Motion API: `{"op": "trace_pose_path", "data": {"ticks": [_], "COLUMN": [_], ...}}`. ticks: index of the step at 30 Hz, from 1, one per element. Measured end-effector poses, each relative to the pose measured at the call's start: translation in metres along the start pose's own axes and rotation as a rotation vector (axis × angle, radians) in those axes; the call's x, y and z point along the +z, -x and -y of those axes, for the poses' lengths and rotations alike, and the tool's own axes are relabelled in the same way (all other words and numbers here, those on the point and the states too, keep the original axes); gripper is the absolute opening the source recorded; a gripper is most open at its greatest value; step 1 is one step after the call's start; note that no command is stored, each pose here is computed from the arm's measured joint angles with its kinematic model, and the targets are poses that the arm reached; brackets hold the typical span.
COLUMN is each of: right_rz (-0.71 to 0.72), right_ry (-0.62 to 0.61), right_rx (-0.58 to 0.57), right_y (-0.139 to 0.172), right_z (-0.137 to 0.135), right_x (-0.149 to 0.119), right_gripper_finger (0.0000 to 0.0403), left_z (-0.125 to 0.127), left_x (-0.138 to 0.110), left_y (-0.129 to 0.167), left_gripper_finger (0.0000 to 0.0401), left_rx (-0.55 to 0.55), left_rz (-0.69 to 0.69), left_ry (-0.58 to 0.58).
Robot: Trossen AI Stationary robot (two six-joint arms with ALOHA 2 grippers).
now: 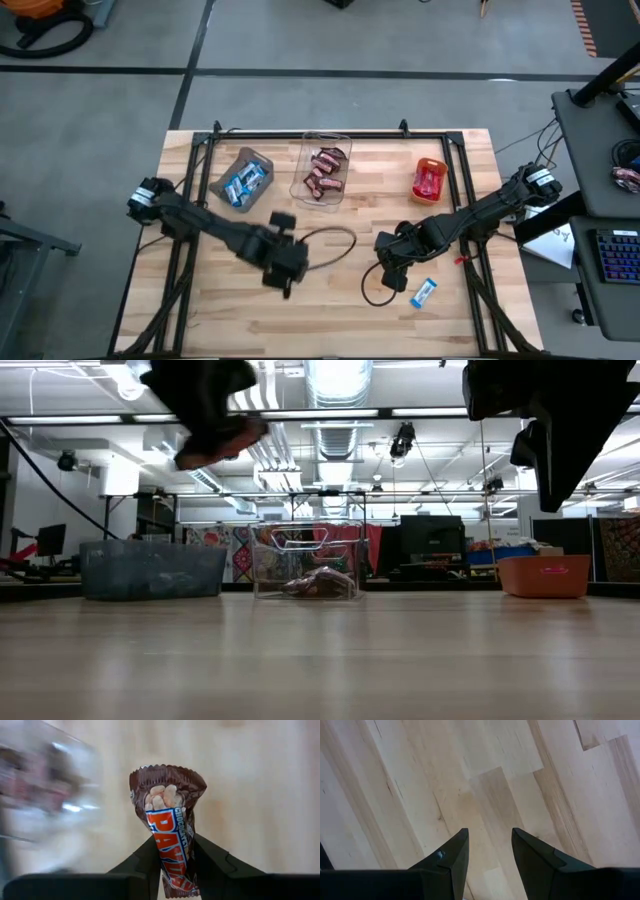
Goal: Sort candy
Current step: Put the brown chocolate into the transparent bin
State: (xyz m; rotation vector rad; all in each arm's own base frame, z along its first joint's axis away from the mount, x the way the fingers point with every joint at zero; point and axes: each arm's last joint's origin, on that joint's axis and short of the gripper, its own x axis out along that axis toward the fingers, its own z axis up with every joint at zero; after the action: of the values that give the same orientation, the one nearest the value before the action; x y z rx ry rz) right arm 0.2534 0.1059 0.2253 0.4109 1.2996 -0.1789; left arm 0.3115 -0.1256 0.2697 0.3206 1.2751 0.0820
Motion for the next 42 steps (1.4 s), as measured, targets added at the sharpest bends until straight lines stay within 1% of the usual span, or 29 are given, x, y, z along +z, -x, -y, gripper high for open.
{"op": "trace_pose_path", "data": {"ticks": [3, 5, 7, 15, 17, 18, 21, 24, 29, 36, 42], "right_rz": [0.011, 0.012, 0.013, 0.036, 0.042, 0.044, 0.056, 0.06, 0.062, 0.066, 0.068], "right_ry": [0.005, 0.006, 0.006, 0.011, 0.017, 0.02, 0.022, 0.023, 0.025, 0.028, 0.028], "right_rx": [-0.011, -0.012, -0.013, -0.029, -0.031, -0.032, -0.041, -0.039, -0.037, -0.035, -0.033], "right_y": [0.0, 0.0, 0.0, 0.0, 0.0, 0.0, 0.0, 0.0, 0.0, 0.0, 0.0], "right_z": [0.0, 0.0, 0.0, 0.001, 0.001, 0.001, 0.001, 0.0, 0.0, 0.0, 0.0], "right_x": [0.0, 0.0, 0.0, 0.001, 0.002, 0.002, 0.002, 0.003, 0.003, 0.003, 0.003], "right_gripper_finger": [0.0141, 0.0141, 0.0141, 0.0141, 0.0141, 0.0141, 0.0141, 0.0141, 0.0141, 0.0141, 0.0141], "left_z": [-0.029, -0.049, -0.071, -0.159, -0.176, -0.184, -0.202, -0.213, -0.22, -0.219, -0.218], "left_x": [0.011, 0.015, 0.018, 0.015, 0.014, 0.014, 0.012, 0.012, 0.012, 0.014, 0.015], "left_y": [0.003, 0.003, -0.002, -0.034, -0.044, -0.049, -0.063, -0.077, -0.094, -0.109, -0.121], "left_gripper_finger": [0.008, 0.008, 0.008, 0.008, 0.008, 0.008, 0.008, 0.008, 0.008, 0.008, 0.008], "left_rx": [0.108, 0.144, 0.164, 0.237, 0.245, 0.232, 0.148, 0.087, 0.077, 0.067, 0.05], "left_rz": [0.025, 0.018, 0.01, -0.047, -0.053, -0.049, -0.016, 0.003, -0.007, -0.023, -0.037], "left_ry": [-0.077, -0.119, -0.137, -0.106, -0.103, -0.101, -0.105, -0.124, -0.142, -0.172, -0.173]}}
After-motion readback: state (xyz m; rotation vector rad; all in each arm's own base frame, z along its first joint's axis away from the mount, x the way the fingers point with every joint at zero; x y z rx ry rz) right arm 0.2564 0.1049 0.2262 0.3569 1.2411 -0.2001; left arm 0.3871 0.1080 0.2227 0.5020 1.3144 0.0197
